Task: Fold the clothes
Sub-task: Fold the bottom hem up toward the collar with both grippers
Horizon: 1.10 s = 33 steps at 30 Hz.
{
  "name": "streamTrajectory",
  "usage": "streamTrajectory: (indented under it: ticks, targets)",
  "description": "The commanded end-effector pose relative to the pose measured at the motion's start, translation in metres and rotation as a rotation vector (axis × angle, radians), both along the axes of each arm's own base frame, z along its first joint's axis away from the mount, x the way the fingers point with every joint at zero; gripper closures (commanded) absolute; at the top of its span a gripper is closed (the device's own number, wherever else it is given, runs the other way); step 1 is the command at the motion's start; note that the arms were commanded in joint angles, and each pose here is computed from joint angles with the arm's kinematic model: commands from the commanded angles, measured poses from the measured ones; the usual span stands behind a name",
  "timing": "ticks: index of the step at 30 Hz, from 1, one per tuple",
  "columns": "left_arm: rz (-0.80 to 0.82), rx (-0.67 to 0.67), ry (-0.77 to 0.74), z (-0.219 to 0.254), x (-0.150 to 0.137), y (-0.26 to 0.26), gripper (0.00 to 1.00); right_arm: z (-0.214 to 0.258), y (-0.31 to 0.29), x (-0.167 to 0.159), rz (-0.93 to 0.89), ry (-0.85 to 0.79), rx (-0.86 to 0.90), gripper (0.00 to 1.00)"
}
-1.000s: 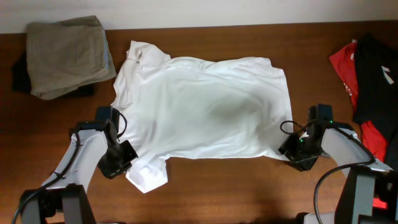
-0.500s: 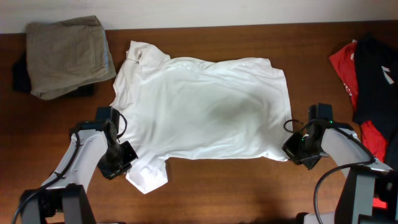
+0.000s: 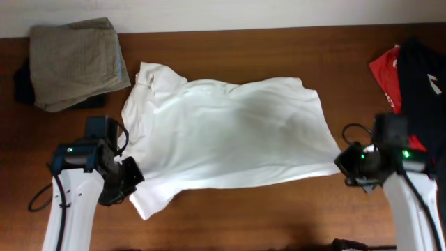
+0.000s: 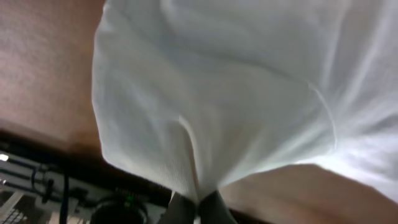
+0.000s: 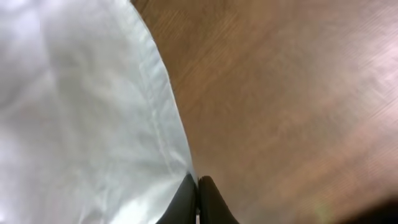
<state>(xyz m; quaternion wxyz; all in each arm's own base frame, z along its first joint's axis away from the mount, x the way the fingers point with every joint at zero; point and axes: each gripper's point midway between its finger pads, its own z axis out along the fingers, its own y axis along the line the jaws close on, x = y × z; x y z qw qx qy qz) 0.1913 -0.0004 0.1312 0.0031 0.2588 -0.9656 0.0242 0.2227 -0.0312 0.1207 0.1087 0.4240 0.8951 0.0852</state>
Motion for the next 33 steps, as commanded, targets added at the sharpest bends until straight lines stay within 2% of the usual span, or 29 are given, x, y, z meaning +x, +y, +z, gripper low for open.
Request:
streamTrajectory:
  ticks: [1,5,9,13,18,25,26,27,28,29,30,31,32,33]
  targets:
    - [-0.014,0.006,-0.04,0.012,-0.003,0.001,0.99,0.027,-0.008,-0.013,-0.016,-0.081,-0.072,0.96]
    - [0.016,0.02,-0.232,0.022,0.038,0.004,0.99,0.039,-0.009,-0.002,-0.015,-0.172,-0.087,0.96]
    - [0.048,0.018,-0.34,0.02,0.08,0.006,0.99,0.02,-0.014,0.021,-0.014,-0.127,-0.077,0.96]
    - [0.048,0.019,-0.367,-0.001,0.119,0.008,0.99,-0.01,-0.02,0.045,-0.012,-0.069,-0.063,0.96]
    - [0.034,0.015,-0.329,-0.05,0.156,0.004,0.99,-0.047,-0.025,0.064,-0.011,-0.003,-0.049,0.96]
    - [0.031,0.017,-0.398,-0.084,0.2,0.005,0.99,-0.066,-0.024,0.104,0.023,-0.075,-0.089,0.96]
    - [0.031,0.021,-0.394,-0.089,0.201,0.005,0.96,-0.069,-0.021,0.108,0.041,-0.075,-0.122,0.96]
    - [0.033,0.027,-0.389,-0.091,0.201,0.006,0.8,-0.07,-0.019,0.11,0.054,-0.073,-0.147,0.89]
    - [0.036,0.044,-0.383,-0.093,0.2,0.009,0.31,-0.07,-0.016,0.111,0.067,-0.074,-0.163,0.63]
    - [0.039,0.064,-0.382,-0.093,0.2,0.013,0.04,-0.069,-0.014,0.112,0.074,-0.078,-0.17,0.43]
    - [0.041,0.09,-0.382,-0.093,0.2,0.017,0.01,-0.066,-0.014,0.114,0.076,-0.086,-0.17,0.2]
    - [0.047,0.117,-0.384,-0.09,0.201,0.022,0.01,-0.06,-0.015,0.117,0.092,-0.09,-0.176,0.05]
    - [0.047,0.132,-0.384,-0.086,0.201,0.025,0.01,-0.052,-0.018,0.12,0.096,-0.088,-0.179,0.0]
    - [0.049,0.147,-0.384,-0.075,0.203,0.027,0.01,-0.036,-0.023,0.124,0.101,-0.087,-0.185,0.02]
